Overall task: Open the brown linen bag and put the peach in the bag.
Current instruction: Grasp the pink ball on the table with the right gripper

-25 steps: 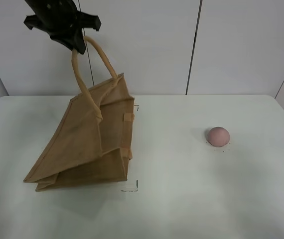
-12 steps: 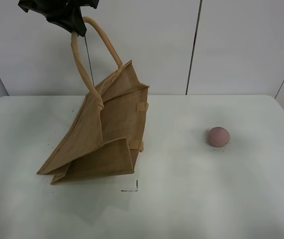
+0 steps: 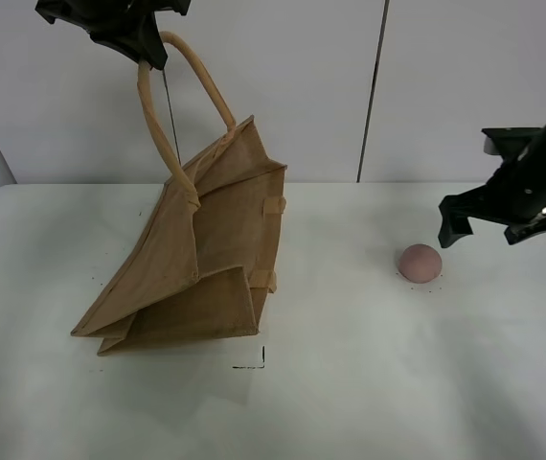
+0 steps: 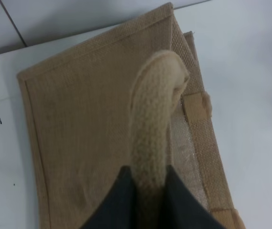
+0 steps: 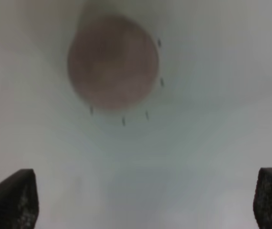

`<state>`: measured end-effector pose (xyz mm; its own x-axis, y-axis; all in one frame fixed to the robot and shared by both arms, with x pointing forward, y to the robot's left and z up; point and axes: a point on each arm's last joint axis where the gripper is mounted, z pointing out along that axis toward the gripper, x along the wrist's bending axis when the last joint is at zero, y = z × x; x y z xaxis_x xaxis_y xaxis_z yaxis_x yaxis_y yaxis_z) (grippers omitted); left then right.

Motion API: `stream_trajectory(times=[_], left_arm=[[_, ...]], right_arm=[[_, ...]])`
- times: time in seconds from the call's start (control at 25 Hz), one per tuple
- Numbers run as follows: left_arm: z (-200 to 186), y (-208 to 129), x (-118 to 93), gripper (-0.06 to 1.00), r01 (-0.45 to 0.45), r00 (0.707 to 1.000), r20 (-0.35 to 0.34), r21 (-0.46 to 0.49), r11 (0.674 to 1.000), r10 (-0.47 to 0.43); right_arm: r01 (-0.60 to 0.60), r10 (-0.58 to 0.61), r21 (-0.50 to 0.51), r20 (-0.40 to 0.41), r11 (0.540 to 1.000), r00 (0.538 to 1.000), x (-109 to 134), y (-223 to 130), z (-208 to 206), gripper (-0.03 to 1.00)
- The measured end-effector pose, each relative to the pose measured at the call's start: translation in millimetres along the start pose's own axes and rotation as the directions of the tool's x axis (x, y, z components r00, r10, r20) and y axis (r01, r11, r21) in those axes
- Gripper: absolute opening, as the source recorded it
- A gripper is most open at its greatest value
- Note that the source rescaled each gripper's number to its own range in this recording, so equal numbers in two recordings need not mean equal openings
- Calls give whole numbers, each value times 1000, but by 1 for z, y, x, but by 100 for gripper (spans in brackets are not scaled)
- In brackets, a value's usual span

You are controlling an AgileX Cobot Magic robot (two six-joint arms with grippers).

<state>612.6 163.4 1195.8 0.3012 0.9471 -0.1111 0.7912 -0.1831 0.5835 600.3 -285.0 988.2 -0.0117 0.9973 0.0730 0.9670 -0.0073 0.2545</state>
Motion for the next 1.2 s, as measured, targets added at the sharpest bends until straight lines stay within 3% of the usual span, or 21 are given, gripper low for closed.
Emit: stream_trajectory(times=[0.24, 0.56, 0.96, 1.12, 1.2], left_arm=[[0, 0, 0, 0, 0, 1000, 0, 0, 1000, 0], [0, 0, 0, 0, 0, 1000, 0, 0, 1000, 0], [0, 0, 0, 0, 0, 1000, 0, 0, 1000, 0], [0, 0, 0, 0, 0, 1000, 0, 0, 1000, 0], [0, 0, 0, 0, 0, 1000, 0, 0, 1000, 0]], right_arm=[[-41, 44, 48, -53, 998, 998, 4, 39, 45, 100], [59, -59, 81, -7, 995, 998, 28, 37, 65, 100], [46, -48, 138, 13, 989, 999, 25, 33, 101, 100], [47, -49, 112, 15, 993, 999, 24, 34, 111, 100], [47, -49, 108, 15, 993, 999, 24, 35, 111, 95]])
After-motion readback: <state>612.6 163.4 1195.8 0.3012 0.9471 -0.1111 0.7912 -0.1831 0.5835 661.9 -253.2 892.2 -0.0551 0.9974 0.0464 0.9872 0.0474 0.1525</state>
